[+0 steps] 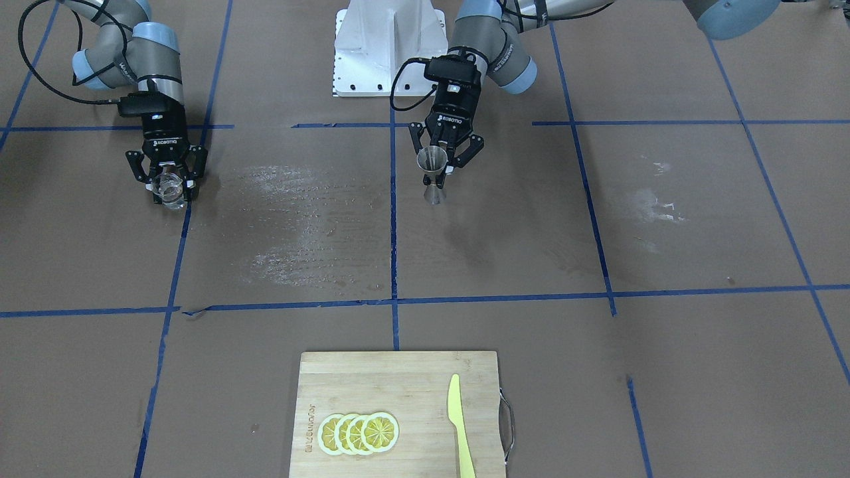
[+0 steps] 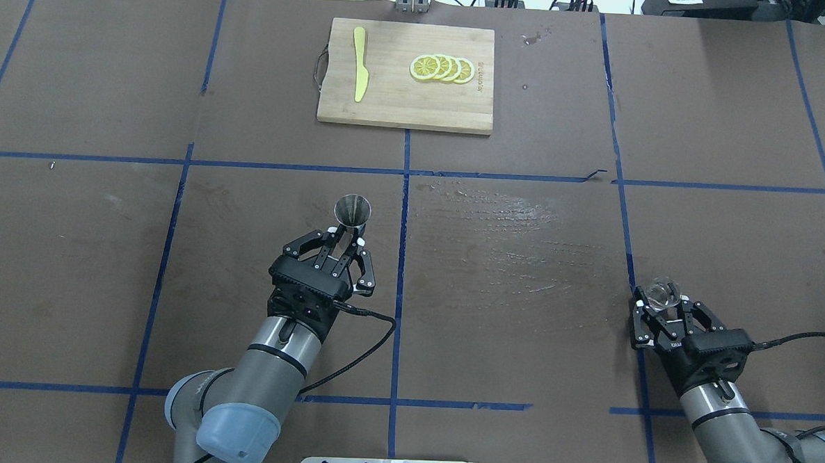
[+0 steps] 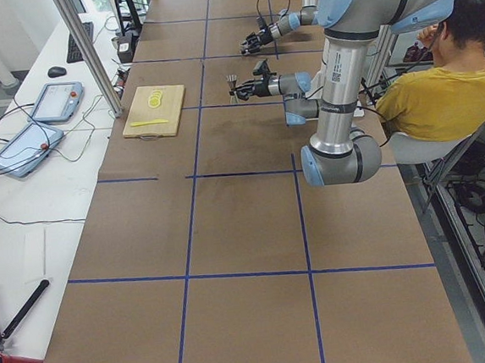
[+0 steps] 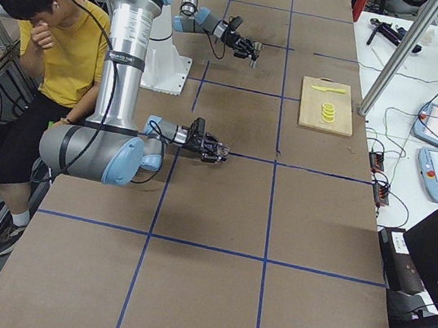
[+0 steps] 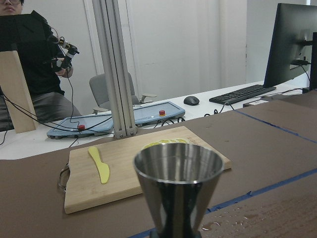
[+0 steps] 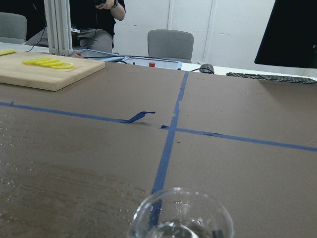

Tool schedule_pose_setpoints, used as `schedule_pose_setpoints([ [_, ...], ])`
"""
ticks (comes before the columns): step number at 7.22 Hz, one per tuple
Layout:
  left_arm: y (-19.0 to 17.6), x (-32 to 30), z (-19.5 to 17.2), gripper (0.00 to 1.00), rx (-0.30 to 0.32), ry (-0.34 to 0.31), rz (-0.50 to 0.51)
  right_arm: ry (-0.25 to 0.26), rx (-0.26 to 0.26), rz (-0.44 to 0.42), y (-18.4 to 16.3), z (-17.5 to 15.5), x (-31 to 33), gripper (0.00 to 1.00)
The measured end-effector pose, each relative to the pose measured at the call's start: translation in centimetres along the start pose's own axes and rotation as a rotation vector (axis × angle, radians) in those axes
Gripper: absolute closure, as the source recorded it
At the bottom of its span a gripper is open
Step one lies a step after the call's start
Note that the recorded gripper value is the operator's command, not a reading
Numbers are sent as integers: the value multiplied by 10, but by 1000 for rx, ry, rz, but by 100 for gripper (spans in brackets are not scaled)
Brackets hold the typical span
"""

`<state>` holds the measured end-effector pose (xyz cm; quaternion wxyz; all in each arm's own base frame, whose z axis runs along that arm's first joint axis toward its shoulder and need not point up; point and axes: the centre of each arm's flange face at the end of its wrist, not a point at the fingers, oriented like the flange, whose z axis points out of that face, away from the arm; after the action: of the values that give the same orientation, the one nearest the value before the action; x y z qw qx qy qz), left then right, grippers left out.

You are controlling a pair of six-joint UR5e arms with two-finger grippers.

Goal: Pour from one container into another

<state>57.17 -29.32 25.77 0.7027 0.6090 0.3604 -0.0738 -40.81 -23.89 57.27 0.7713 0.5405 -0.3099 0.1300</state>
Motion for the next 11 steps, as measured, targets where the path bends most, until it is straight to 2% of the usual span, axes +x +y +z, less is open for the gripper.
schedule_pose_setpoints([
  [2,0,1,0,100,0,1,-1,-37,21,28,-40,4,-35,100],
  [4,0,1,-1,100,-1,3,-1,-86,43,40,-90,-8,-67,100],
  [6,1,3,-1,100,-8,12,3,-150,55,-6,-127,-15,-115,100],
  [7,2,5,-1,100,-17,24,6,-160,61,-23,-143,-14,-153,100],
  [10,3,13,-1,100,-57,86,27,-138,54,-76,-217,-18,-255,100],
  [11,2,17,-2,100,-67,110,43,-108,34,-130,-243,-16,-280,100],
])
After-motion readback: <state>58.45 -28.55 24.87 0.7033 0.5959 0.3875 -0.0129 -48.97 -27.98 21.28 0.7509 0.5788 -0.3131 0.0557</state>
